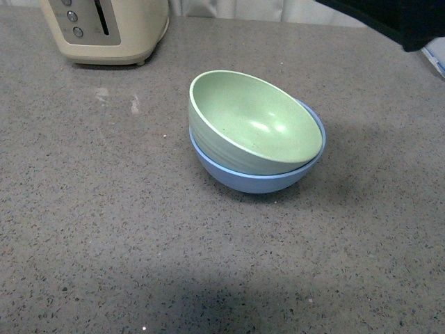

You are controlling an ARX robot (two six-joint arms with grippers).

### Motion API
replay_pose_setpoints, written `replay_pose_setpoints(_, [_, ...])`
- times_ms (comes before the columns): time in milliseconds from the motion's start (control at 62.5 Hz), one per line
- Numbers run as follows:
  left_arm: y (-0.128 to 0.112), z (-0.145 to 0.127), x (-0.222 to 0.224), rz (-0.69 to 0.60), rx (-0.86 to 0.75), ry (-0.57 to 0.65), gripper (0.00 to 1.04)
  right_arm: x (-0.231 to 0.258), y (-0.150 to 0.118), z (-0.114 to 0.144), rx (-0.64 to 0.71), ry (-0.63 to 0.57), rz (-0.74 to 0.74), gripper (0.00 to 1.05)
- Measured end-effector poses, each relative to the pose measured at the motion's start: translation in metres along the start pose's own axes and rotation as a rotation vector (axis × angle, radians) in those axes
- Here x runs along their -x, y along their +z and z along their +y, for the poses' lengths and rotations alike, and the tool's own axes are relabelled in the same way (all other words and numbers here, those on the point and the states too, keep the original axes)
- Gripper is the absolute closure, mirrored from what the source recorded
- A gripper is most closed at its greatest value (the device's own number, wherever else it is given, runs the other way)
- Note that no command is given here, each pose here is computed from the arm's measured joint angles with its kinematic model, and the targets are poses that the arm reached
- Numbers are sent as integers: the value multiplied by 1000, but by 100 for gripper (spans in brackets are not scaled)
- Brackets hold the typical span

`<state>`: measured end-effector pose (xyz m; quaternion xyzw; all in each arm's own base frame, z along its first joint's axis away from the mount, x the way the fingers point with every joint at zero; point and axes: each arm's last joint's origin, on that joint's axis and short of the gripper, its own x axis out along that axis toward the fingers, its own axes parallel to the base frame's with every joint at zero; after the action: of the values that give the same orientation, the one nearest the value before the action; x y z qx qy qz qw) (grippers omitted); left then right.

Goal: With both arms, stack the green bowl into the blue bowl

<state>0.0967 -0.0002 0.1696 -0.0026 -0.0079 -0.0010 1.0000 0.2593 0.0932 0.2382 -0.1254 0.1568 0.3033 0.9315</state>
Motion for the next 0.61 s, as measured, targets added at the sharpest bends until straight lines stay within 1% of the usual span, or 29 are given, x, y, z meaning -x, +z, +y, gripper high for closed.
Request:
replay_pose_setpoints(32, [0, 0, 0, 0, 0, 0, 6, 6, -4, -1, -20, -39, -4, 8])
replay_pose_setpoints(80, [0, 0, 0, 0, 0, 0, 6, 16, -11, -3, -42, -105, -12, 10])
replay_pose_setpoints(240, [0, 0, 0, 0, 0, 0, 6, 45, -33, -4, -136, -321, -6, 9])
replay_pose_setpoints(320, [0, 0, 0, 0, 0, 0, 6, 61, -47, -2, -224, -396, -21, 9])
replay_pose_setpoints(416, [0, 0, 0, 0, 0, 0, 6, 74, -58, 2, -270, -440, -50, 9])
replay_pose_setpoints(448, [0, 0, 0, 0, 0, 0, 6, 74, -63, 3, -266, -487, -81, 13])
replay_pose_setpoints(480, [0, 0, 0, 0, 0, 0, 6, 78, -68, 3, -260, -567, -163, 20])
replay_pose_setpoints(496, [0, 0, 0, 0, 0, 0, 6, 80, -70, 4, -257, -586, -204, 23])
replay_pose_setpoints(544, [0, 0, 0, 0, 0, 0, 6, 85, -76, 5, -251, -609, -280, 34])
replay_pose_setpoints(608, [0, 0, 0, 0, 0, 0, 6, 91, -80, 6, -248, -614, -303, 45])
